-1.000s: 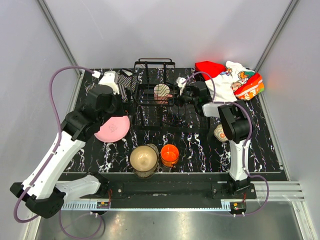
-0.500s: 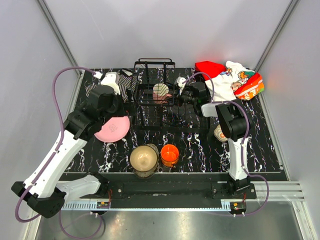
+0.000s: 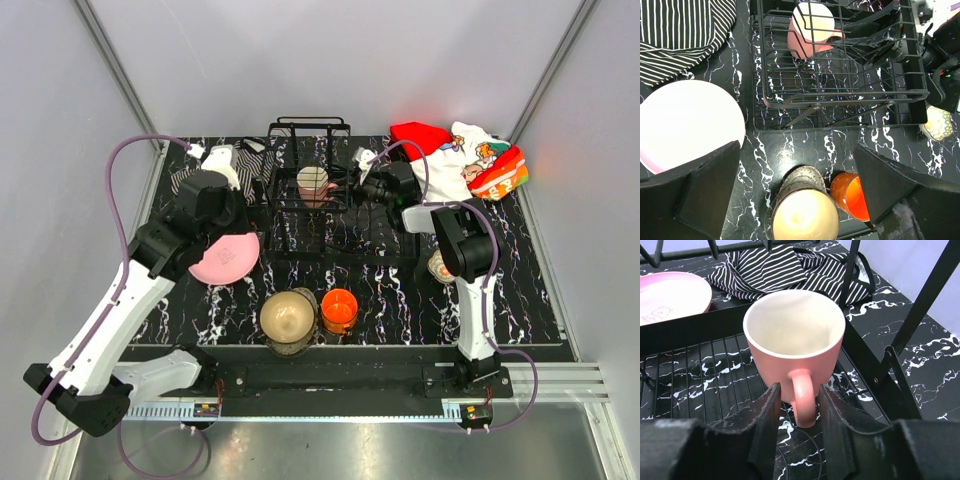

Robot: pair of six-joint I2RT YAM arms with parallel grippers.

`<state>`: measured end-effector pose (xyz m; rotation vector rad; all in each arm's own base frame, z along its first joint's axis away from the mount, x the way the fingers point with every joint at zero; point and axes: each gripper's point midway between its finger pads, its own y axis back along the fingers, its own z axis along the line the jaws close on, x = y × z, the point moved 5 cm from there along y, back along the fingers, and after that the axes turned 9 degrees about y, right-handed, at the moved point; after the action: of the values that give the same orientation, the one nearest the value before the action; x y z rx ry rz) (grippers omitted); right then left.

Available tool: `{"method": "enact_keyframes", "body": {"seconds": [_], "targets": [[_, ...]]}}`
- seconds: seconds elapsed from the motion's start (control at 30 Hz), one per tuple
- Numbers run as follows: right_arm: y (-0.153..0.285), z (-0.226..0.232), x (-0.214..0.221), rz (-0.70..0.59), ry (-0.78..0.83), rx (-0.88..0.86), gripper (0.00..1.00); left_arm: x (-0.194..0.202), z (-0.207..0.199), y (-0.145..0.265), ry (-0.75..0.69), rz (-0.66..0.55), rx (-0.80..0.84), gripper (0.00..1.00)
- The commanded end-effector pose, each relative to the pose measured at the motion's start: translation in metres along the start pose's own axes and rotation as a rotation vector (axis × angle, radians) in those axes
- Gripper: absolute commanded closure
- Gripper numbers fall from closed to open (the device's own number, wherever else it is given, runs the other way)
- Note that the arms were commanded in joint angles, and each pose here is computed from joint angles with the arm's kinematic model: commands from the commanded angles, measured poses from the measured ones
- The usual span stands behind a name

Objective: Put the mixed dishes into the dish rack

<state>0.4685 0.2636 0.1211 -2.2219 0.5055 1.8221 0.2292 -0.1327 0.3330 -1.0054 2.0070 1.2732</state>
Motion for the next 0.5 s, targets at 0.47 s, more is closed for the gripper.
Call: {"method": "enact_keyframes", "body": {"seconds": [0.47], "targets": [[0.024,0.006,-0.043,-0.151,0.019,0.070,0.44,-0.015,-0.007,0.009,0.021,-0.059,0.059,0.01]]}}
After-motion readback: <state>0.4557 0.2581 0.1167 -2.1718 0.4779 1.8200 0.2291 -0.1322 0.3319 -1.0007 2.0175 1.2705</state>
